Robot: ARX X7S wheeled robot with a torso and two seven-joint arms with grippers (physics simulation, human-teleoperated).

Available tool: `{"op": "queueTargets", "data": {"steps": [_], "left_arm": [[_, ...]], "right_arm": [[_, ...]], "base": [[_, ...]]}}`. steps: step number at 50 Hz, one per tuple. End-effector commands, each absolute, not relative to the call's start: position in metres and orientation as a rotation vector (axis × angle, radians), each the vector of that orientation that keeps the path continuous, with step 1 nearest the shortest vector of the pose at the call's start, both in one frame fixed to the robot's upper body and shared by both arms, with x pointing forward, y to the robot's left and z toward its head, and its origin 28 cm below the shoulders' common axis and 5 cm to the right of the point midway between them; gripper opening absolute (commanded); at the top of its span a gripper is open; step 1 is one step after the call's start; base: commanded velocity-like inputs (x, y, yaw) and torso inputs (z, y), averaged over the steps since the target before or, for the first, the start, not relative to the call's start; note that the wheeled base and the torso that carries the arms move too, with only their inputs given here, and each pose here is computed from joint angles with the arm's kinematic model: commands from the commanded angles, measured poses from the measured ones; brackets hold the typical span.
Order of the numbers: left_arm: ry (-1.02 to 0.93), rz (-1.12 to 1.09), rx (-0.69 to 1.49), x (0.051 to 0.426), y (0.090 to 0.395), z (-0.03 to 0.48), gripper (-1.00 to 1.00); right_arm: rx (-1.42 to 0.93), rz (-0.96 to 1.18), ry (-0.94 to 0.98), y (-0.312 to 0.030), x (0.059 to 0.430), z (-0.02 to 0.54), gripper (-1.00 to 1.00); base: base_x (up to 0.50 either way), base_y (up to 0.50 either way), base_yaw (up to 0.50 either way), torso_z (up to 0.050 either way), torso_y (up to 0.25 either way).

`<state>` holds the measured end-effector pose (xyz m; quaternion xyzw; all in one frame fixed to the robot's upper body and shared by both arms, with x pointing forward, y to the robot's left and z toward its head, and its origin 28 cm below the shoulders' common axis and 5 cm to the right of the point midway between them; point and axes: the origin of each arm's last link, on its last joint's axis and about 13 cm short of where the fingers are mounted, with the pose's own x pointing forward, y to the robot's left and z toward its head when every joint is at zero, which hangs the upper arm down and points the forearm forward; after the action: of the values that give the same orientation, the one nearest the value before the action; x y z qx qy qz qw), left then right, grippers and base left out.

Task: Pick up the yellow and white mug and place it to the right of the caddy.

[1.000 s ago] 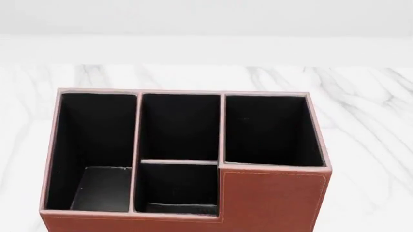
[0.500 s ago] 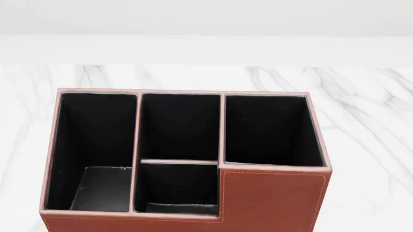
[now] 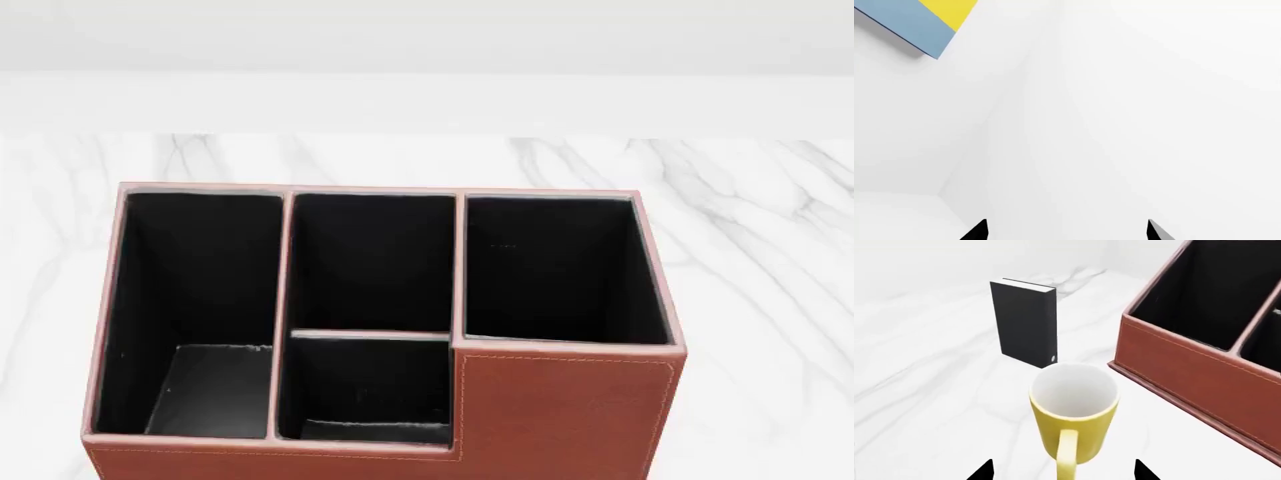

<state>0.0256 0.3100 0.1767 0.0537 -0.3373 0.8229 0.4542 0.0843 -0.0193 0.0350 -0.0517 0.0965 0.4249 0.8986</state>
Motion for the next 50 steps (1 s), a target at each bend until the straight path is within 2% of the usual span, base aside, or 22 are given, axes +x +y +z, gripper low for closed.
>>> {"op": "queueTargets", "data": {"steps": [1, 28, 50], "left_arm": [[-0.831, 2.029, 0.134, 0.027, 0.31, 0.176, 1.0], [-0.831, 2.034, 0.137, 0.026, 0.31, 0.177, 1.0], [-0.83, 2.028, 0.143, 0.03, 0.309, 0.175, 1.0]], "right_arm": [[-0.091, 0.89, 0.24, -0.014, 0.091, 0.023, 1.0], [-0.084, 0.842, 0.303, -0.01, 0.116, 0.001, 1.0], [-0.091, 0.902, 0.295, 0.005, 0.123, -0.003, 1.0]], "base": [[0.0, 0.0, 0.0, 0.0, 0.0], [0.0, 0.0, 0.0, 0.0, 0.0], [0.0, 0.0, 0.0, 0.0, 0.0]]}}
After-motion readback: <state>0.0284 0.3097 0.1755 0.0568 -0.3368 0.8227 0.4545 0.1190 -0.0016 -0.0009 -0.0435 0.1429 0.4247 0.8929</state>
